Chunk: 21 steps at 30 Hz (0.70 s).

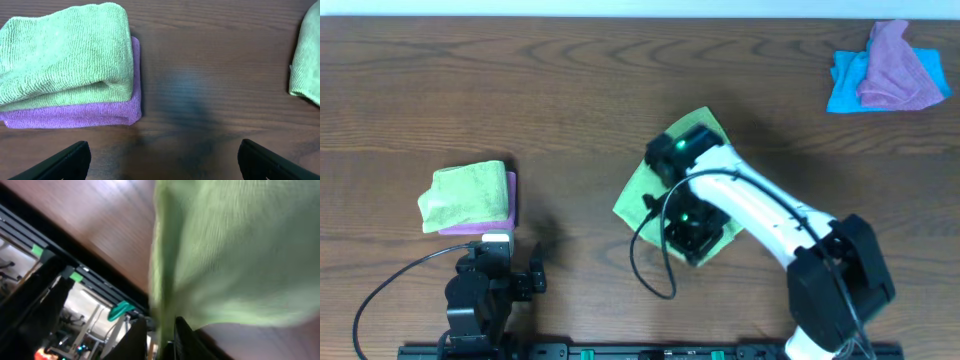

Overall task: Fold the cloth
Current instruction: 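Lay the cloth flat on the table and release the right gripper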

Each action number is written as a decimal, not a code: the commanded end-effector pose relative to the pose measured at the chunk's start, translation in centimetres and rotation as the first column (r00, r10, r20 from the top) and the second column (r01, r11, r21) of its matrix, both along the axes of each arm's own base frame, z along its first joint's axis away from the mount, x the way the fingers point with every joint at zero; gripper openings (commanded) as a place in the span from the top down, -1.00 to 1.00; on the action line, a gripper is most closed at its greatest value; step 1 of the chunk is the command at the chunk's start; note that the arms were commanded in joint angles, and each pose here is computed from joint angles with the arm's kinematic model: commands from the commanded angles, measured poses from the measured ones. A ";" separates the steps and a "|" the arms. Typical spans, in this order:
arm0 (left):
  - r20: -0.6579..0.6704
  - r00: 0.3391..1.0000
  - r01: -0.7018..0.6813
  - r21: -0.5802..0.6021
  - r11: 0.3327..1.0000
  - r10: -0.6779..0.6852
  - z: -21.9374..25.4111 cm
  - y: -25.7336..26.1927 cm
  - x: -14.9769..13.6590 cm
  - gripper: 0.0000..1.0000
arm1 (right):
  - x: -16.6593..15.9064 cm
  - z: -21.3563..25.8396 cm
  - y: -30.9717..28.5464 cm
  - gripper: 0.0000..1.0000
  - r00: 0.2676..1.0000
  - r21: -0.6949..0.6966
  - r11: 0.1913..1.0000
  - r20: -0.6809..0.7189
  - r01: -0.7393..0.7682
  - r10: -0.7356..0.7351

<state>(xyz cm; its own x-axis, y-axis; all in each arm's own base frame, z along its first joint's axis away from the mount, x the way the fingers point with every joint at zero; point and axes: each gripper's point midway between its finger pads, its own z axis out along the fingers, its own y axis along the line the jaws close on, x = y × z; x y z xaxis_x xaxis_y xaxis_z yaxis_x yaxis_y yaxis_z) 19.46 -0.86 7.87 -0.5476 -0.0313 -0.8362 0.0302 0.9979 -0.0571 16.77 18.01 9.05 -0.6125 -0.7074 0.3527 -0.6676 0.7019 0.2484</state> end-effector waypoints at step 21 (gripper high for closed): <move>0.040 0.997 -0.057 -0.252 0.966 0.070 8.6 -1.3 0.3 -0.91 | 10.2 3.9 -6.0 -0.09 0.787 0.211 0.840 0.295 0.499 -0.542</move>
